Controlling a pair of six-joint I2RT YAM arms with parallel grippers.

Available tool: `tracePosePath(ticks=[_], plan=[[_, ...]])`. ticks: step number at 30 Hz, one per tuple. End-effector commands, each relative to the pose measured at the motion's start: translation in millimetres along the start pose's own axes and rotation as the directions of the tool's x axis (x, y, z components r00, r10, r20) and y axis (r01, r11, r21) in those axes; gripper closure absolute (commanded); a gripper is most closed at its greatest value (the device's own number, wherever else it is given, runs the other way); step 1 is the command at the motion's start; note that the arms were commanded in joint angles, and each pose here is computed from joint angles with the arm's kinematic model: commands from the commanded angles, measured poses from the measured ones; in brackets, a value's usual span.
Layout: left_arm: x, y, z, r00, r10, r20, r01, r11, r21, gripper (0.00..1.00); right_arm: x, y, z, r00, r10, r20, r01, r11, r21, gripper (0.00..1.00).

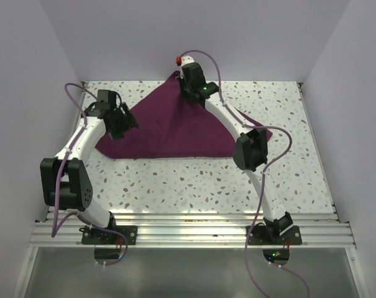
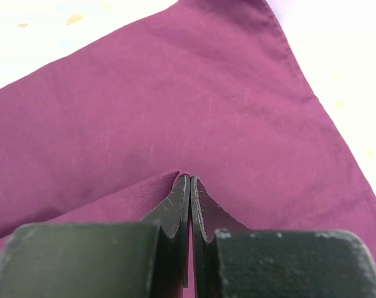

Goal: Prepare the surgical pack

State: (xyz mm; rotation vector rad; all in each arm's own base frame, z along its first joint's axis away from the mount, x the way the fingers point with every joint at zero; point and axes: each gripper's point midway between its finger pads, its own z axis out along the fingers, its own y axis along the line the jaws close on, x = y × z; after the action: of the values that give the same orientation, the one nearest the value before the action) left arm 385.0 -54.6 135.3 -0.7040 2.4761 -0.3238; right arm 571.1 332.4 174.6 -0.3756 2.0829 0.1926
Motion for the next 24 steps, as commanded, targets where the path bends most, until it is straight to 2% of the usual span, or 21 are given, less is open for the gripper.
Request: tracePosePath(ticks=[1, 11, 24], plan=[[-31, -3, -4, 0.996, -0.022, 0.086, 0.021, 1.0, 0.016, 0.26, -40, 10, 3, 0.989, 0.036, 0.141, -0.027, 0.997, -0.068, 1.0], [-26, 10, 4, 0.998, -0.031, 0.055, 0.031, 1.0, -0.005, 0.26, -25, 39, 18, 0.987, 0.1, 0.123, -0.075, 0.978, -0.195, 1.0], [-19, 13, 9, 0.999, -0.023, 0.025, 0.023, 1.0, -0.01, 0.27, 31, 39, 51, 0.993, 0.115, 0.013, -0.111, 0.981, -0.16, 1.0]])
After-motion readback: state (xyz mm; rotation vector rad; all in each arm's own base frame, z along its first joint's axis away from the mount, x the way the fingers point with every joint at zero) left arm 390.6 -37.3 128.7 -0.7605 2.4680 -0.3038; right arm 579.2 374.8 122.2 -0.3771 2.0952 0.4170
